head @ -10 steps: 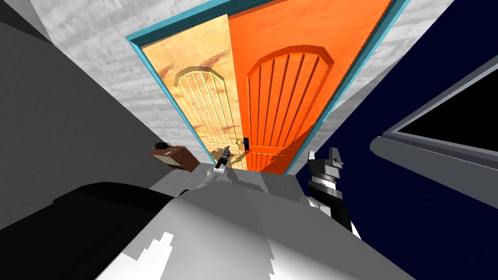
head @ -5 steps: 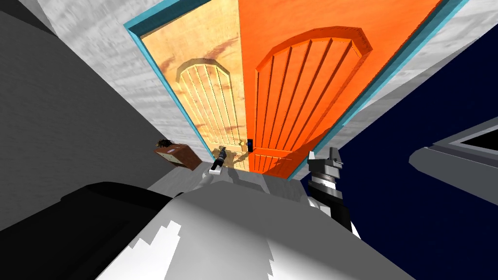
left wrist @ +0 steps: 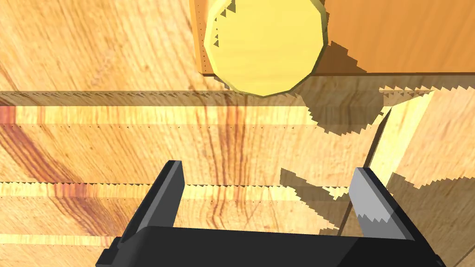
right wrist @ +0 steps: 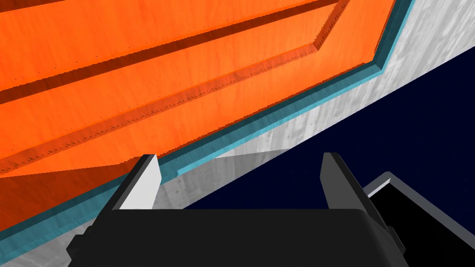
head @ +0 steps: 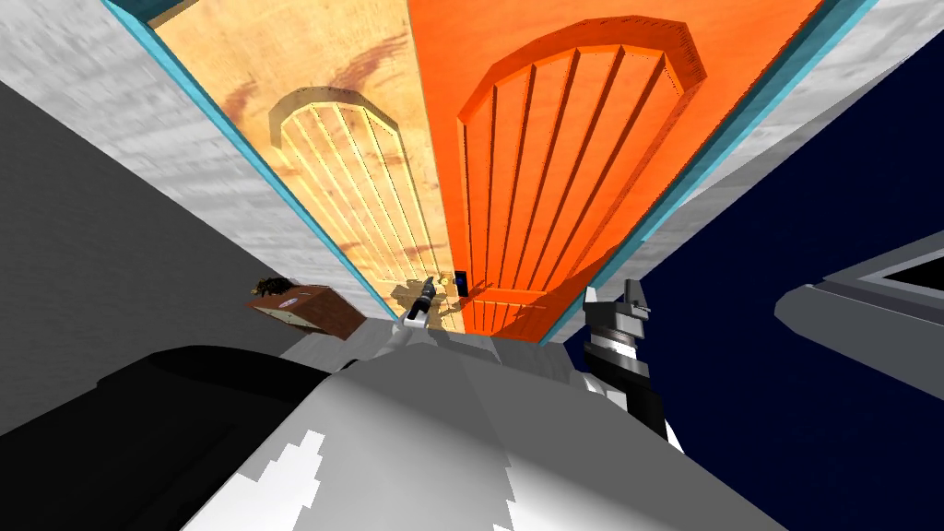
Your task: Pull the door open
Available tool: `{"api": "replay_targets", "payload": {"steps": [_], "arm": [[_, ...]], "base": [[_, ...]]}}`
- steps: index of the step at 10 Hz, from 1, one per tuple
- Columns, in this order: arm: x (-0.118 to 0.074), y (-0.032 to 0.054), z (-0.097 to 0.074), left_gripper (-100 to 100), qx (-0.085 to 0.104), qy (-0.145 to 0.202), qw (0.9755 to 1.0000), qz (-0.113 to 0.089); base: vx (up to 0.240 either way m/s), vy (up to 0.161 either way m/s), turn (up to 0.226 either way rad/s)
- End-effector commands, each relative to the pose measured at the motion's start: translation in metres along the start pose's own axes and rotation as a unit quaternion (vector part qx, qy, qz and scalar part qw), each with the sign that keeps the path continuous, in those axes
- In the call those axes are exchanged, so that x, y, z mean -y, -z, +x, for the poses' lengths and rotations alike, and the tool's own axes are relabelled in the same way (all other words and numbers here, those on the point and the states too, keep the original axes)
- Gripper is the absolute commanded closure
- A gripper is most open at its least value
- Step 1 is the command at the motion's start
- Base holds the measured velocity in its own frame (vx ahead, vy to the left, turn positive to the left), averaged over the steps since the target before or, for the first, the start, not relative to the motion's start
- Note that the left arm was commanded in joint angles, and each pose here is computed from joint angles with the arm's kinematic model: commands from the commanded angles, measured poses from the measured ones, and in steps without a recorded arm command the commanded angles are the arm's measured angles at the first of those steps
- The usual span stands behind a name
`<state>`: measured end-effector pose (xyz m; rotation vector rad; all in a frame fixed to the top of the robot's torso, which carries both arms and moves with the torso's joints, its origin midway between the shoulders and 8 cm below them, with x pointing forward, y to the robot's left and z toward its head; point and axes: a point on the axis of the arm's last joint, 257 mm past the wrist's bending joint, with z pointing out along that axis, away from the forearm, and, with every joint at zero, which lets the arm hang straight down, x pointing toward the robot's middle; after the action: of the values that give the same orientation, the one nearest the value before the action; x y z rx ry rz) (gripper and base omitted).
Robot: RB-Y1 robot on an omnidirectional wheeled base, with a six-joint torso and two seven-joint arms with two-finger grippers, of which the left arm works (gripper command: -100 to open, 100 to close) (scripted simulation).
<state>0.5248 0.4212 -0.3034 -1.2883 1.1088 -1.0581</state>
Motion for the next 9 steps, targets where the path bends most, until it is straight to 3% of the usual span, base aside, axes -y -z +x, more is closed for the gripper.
{"api": "replay_targets", "payload": {"steps": [1,2,3,8,9], "arm": [[0.005,-0.0028,0.014,-100,-0.01,0.004,0.9999,0.006],[0.003,-0.0026,0.01,-100,-0.006,0.002,1.0,0.003],[0.003,-0.0026,0.01,100,-0.006,0.002,1.0,0.003],[0.003,-0.0026,0.01,100,-0.006,0.002,1.0,0.003],[-0.003,0.0035,-0.011,-100,0.007,-0.004,1.0,-0.004]], "base": [[0.194,-0.131,-0.119],[0.077,-0.059,-0.012],[-0.006,0.006,0.015],[-0.016,0.014,0.001],[-0.154,0.098,0.187]]}}
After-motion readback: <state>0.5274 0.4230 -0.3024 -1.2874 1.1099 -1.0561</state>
